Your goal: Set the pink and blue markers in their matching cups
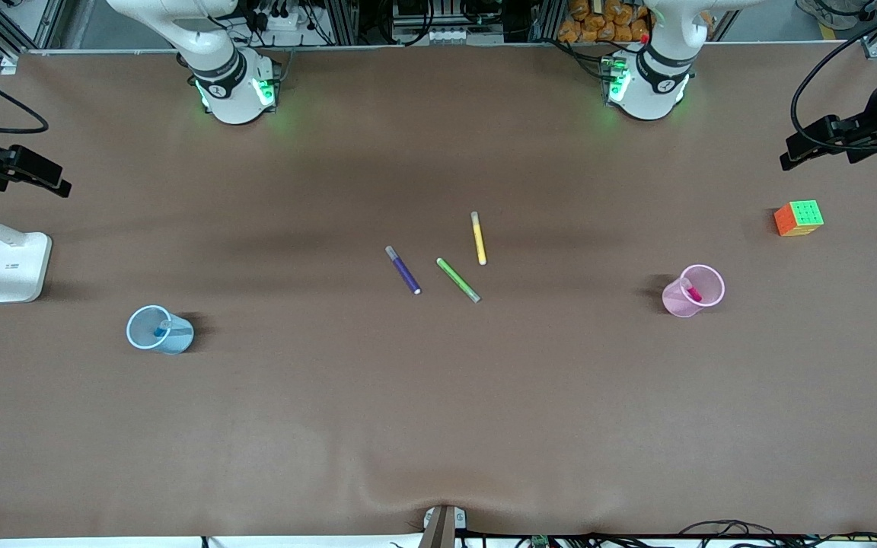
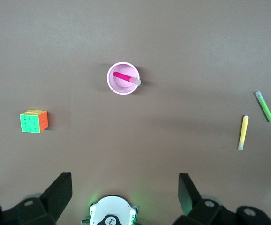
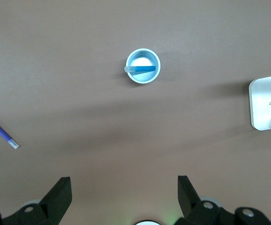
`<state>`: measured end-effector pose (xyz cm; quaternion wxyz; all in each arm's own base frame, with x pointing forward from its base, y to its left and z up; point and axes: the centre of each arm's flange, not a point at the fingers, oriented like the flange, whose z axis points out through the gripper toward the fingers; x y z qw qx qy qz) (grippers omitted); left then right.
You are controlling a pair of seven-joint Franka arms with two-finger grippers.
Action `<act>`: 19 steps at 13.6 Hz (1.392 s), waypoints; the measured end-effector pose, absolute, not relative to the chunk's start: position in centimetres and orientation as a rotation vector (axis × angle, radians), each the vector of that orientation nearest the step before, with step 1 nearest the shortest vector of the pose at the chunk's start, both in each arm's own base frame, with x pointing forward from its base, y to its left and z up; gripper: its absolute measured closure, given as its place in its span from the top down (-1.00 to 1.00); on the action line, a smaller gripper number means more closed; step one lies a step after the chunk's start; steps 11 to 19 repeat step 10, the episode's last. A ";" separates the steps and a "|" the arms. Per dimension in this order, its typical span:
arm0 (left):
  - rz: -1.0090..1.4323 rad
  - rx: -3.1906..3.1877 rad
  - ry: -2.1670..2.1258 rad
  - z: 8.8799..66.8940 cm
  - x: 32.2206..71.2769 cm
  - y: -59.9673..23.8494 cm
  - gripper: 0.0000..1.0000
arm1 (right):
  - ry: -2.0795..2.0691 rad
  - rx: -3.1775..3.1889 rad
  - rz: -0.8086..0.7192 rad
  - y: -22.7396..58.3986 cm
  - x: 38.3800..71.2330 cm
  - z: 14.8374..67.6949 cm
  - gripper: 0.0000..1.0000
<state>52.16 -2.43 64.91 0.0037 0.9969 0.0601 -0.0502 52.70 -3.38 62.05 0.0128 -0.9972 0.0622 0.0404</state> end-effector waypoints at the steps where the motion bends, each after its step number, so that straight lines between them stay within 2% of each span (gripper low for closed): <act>1: -0.155 3.129 0.192 64.9 52.2 -2.3 1.00 | 0.192 -3.107 0.130 -3.3 52.7 62.0 1.00; 19: -0.129 3.201 0.169 65.5 52.2 -2.5 1.00 | 0.153 -3.108 0.132 -3.3 52.6 62.2 1.00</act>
